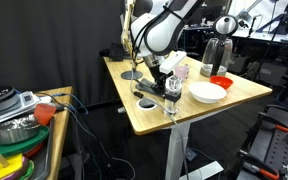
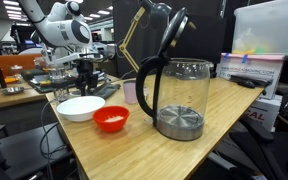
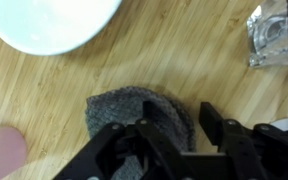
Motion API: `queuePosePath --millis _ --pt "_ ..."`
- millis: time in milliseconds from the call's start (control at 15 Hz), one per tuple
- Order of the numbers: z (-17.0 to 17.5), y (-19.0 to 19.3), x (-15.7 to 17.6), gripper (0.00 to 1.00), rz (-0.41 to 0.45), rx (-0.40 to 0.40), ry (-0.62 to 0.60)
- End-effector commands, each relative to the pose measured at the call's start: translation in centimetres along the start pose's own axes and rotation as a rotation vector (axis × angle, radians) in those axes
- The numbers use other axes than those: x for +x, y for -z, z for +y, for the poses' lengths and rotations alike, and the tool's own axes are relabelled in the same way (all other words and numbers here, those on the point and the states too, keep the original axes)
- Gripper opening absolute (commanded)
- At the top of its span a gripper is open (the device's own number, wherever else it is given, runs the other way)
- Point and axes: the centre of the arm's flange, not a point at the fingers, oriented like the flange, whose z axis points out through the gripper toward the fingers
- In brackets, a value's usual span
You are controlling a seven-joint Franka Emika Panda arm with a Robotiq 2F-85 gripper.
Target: Fold the cloth on the table
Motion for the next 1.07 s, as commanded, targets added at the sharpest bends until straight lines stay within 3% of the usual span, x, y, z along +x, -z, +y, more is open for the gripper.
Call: queuePosePath --millis 0,333,400,467,667,1000 --pt "0.5 1.1 0.4 0.58 0.094 -0.049 -0.093" --pt "1.4 2.2 1.9 0.72 0.162 -0.086 -0.213" --pt "1.4 2.3 1.9 0.79 0.165 -0.09 -0.224" --pt "1.4 2.4 1.9 0.76 0.164 -0.09 -0.232" --pt "1.3 2.4 1.8 0.81 0.163 -0.083 -0.249" --pt "1.1 2.7 1.7 0.81 0.165 -0.069 -0.246"
